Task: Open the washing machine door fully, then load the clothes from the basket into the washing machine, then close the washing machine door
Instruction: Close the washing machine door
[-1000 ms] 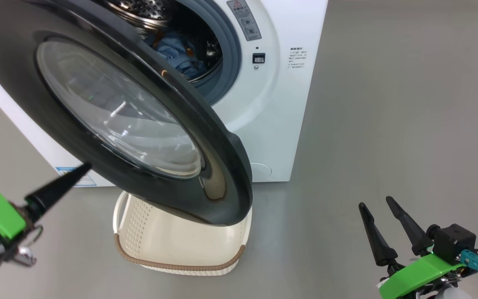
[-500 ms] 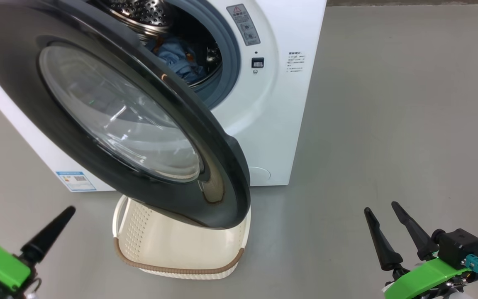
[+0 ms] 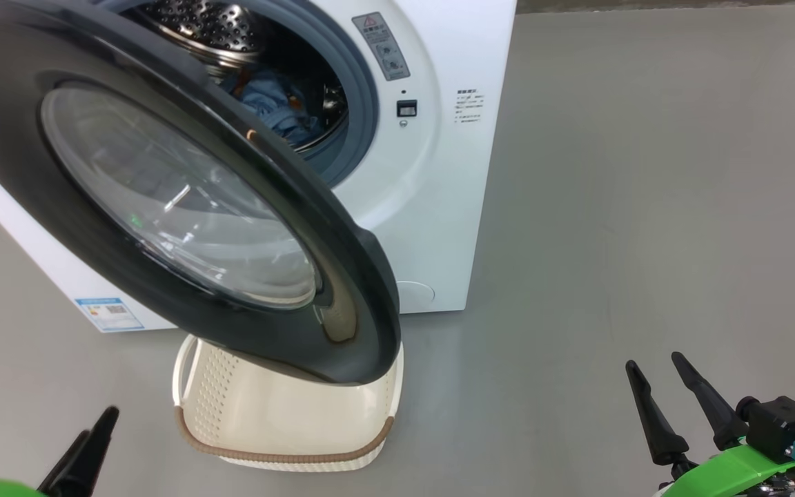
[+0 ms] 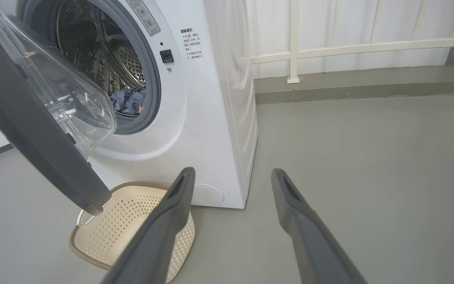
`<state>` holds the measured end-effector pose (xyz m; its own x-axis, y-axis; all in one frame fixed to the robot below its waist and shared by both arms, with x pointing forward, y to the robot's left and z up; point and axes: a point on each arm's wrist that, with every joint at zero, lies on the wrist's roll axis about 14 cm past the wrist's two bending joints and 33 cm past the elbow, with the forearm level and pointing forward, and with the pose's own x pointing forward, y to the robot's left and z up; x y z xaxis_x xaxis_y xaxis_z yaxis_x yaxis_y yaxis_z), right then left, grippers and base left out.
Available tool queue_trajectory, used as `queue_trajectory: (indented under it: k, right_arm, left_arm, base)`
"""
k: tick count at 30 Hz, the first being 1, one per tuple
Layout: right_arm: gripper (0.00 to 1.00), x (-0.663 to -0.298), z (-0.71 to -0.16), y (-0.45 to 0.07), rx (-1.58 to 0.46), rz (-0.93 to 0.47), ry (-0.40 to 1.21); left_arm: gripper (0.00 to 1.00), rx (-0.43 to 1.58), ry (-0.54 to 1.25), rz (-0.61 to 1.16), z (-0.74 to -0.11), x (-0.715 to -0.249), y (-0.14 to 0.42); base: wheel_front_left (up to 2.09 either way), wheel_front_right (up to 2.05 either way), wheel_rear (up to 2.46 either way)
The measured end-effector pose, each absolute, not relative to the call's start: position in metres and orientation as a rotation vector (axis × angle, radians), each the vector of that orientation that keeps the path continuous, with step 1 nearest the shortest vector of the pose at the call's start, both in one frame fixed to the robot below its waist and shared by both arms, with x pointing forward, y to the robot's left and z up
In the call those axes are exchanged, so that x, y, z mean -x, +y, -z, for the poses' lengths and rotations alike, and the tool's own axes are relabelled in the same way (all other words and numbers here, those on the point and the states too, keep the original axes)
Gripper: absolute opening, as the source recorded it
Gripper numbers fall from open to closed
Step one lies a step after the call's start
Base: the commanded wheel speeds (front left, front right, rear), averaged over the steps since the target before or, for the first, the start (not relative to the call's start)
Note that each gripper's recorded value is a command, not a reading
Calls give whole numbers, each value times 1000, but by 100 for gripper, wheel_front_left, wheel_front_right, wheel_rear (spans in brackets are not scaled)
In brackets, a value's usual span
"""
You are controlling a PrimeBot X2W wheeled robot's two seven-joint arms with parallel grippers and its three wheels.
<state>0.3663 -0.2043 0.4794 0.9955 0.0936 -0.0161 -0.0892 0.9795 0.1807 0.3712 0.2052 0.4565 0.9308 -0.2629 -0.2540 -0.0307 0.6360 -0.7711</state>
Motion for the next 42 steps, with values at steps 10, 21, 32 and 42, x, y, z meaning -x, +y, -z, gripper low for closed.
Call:
queue_trajectory:
  k: [10, 21, 32, 42]
  right_arm:
    - [100, -355, -478, -223, -176, -37, 27]
    - [100, -349, -475, -230, -175, -16, 36]
    - [100, -350, -479, -232, -175, -11, 23]
    - [100, -352, -475, -232, -175, -12, 34]
  left_arm:
    - [100, 711, 299, 104, -439, -359, 210]
    - [100, 488, 222, 128, -444, -364, 210]
    - [100, 318, 85, 135, -472, -372, 207]
    - [100, 279, 76, 125, -469, -368, 202]
  base:
    - [0, 0, 0]
    - [0, 0, 0]
    - [0, 0, 0]
    - [0, 0, 0]
